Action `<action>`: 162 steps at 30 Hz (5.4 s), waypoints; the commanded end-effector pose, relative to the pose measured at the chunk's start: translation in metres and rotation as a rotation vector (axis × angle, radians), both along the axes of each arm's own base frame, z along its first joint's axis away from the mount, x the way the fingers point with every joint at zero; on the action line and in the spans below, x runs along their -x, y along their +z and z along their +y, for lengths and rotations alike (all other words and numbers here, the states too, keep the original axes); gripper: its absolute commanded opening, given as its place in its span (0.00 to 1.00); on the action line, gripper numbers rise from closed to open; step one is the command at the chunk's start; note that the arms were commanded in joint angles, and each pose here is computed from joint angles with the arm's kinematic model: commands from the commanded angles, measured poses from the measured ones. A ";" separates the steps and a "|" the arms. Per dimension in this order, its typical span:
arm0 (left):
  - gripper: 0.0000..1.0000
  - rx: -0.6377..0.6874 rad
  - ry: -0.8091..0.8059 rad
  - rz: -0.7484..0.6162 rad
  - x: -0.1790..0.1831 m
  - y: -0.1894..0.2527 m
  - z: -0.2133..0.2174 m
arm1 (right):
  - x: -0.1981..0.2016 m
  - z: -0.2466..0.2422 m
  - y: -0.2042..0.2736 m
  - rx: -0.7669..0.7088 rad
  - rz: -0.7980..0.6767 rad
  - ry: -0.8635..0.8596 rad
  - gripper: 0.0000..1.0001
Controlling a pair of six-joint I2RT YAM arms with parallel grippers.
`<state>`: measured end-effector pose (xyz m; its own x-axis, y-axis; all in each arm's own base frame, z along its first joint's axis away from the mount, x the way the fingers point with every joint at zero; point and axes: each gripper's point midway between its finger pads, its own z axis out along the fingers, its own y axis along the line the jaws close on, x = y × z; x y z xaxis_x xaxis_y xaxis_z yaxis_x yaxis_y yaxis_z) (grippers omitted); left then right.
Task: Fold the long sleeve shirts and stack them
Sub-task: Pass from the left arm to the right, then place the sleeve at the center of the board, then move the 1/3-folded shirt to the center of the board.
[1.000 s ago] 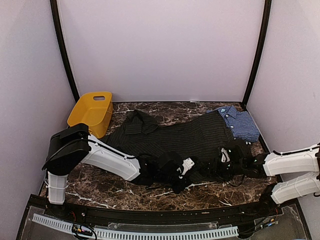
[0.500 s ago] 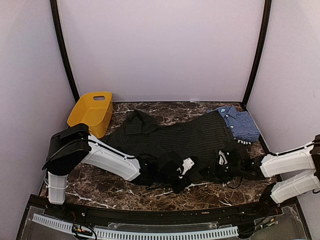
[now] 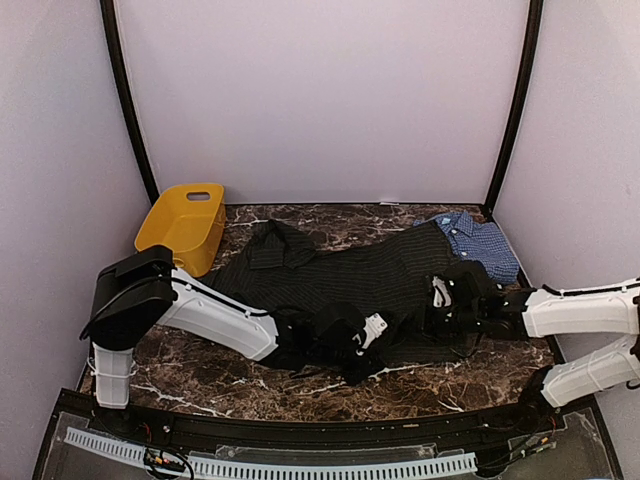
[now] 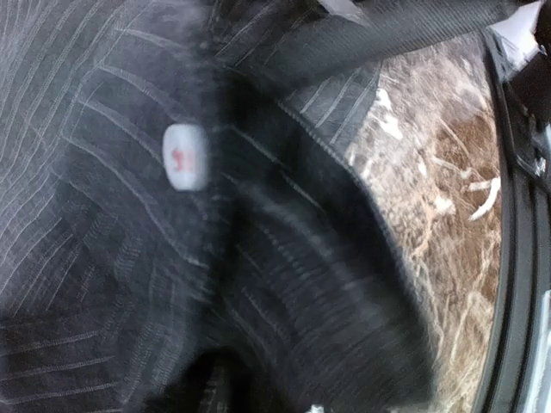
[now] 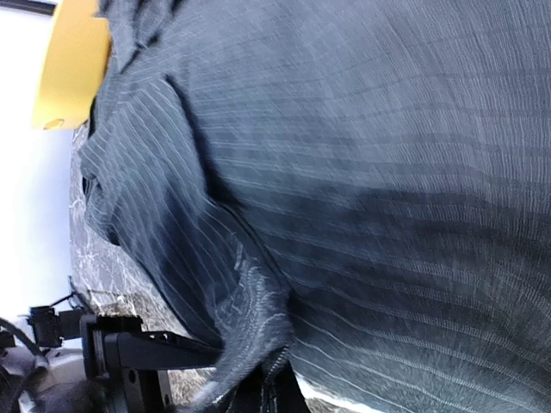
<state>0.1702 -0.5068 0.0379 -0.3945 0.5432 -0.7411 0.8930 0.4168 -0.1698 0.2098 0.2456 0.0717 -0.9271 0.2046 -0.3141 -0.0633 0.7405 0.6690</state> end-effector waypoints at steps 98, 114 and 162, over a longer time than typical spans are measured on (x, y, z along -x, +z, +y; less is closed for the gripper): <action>0.86 -0.429 0.646 0.177 -0.099 -0.024 0.268 | -0.004 -0.063 -0.065 0.532 0.091 0.125 0.37; 0.83 -0.401 0.671 0.365 -0.029 -0.043 0.288 | 0.049 -0.077 -0.071 0.548 0.204 0.135 0.37; 0.95 -0.057 0.670 0.088 -0.119 0.103 0.223 | -0.128 -0.104 0.076 0.510 -0.237 -0.198 0.50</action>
<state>0.2769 -0.2686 0.1349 -0.7471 0.2015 -0.6334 0.3893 0.9050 -0.1714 0.3138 0.1548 0.1375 -0.8195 0.0461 -0.5712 -0.0234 0.9932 0.1137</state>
